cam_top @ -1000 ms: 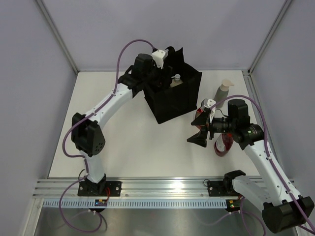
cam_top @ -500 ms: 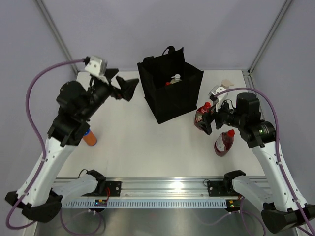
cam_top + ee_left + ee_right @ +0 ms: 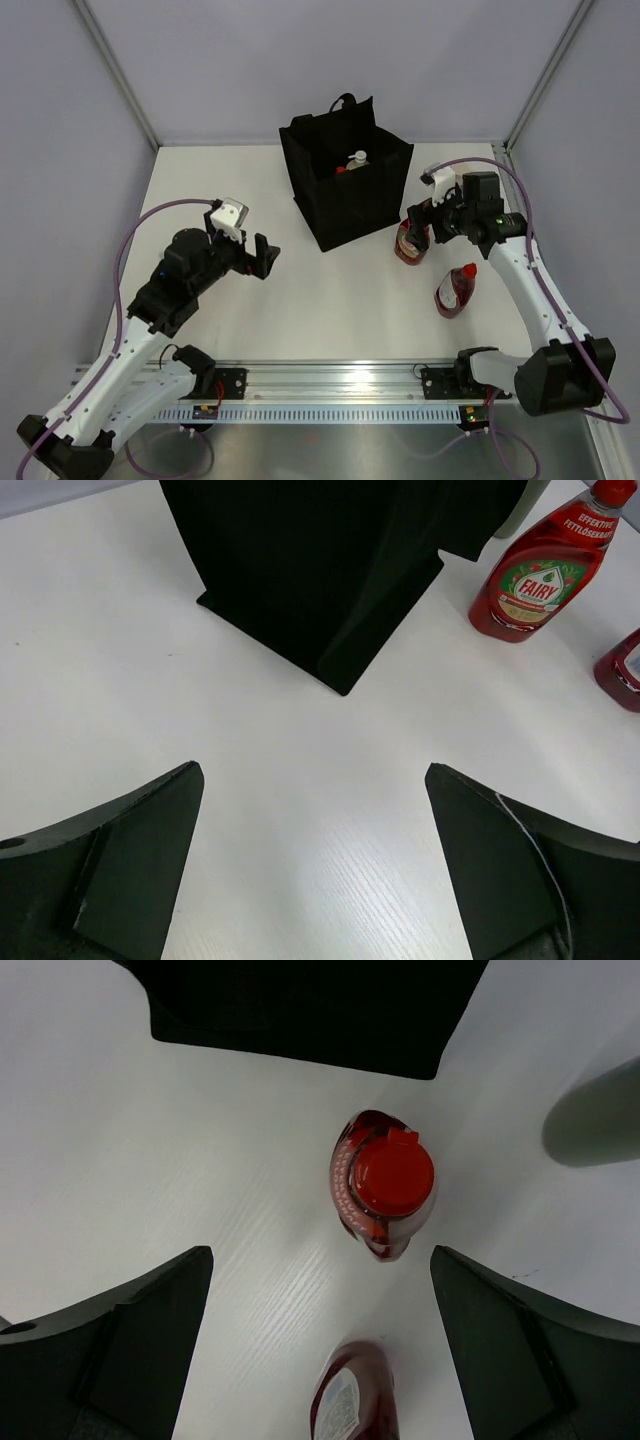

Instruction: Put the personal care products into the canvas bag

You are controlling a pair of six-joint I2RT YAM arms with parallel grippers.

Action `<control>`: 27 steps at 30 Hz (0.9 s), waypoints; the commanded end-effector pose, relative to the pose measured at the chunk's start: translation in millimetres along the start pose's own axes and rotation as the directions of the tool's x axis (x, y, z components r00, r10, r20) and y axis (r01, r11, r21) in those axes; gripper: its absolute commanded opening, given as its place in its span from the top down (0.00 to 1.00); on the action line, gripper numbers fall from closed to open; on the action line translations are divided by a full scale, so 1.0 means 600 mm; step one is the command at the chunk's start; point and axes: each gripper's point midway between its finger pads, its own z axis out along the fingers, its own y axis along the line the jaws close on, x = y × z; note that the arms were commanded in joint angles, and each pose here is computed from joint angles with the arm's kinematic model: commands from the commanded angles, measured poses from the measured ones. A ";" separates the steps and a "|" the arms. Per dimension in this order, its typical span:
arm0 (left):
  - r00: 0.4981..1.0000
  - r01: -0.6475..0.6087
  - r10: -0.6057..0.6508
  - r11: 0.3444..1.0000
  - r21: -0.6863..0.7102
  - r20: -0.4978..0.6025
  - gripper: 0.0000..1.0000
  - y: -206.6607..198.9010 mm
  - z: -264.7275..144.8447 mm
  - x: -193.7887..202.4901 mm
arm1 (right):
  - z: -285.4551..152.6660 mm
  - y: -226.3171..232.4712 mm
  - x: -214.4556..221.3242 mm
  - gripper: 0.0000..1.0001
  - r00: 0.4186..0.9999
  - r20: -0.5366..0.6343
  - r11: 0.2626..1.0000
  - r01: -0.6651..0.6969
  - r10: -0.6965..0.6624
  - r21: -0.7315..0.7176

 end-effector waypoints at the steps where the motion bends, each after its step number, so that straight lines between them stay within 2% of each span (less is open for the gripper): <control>1: 0.997 -0.009 0.008 1.000 0.018 0.073 0.01 -0.005 -0.003 -0.022 | 0.026 -0.025 -0.009 0.01 1.000 0.018 0.999 -0.003 0.002 0.033; 8: 0.999 0.012 -0.012 1.000 0.000 0.030 0.01 0.000 -0.004 -0.002 | 0.092 -0.046 0.018 0.01 0.998 -0.069 1.000 -0.008 0.008 0.000; 13: 0.998 0.010 -0.009 1.000 -0.022 0.054 0.01 0.006 -0.012 -0.007 | 0.119 -0.061 0.027 0.01 0.996 -0.089 1.000 -0.006 0.007 0.011; 24: 0.999 0.008 -0.006 0.999 -0.036 0.054 0.01 0.011 -0.016 -0.004 | 0.159 -0.060 0.044 0.23 0.994 -0.105 0.999 -0.006 0.002 -0.041; 27: 0.998 0.008 -0.006 0.999 -0.039 0.056 0.01 0.011 -0.017 -0.005 | 0.158 -0.058 0.047 0.33 0.995 -0.095 0.999 0.003 -0.007 -0.048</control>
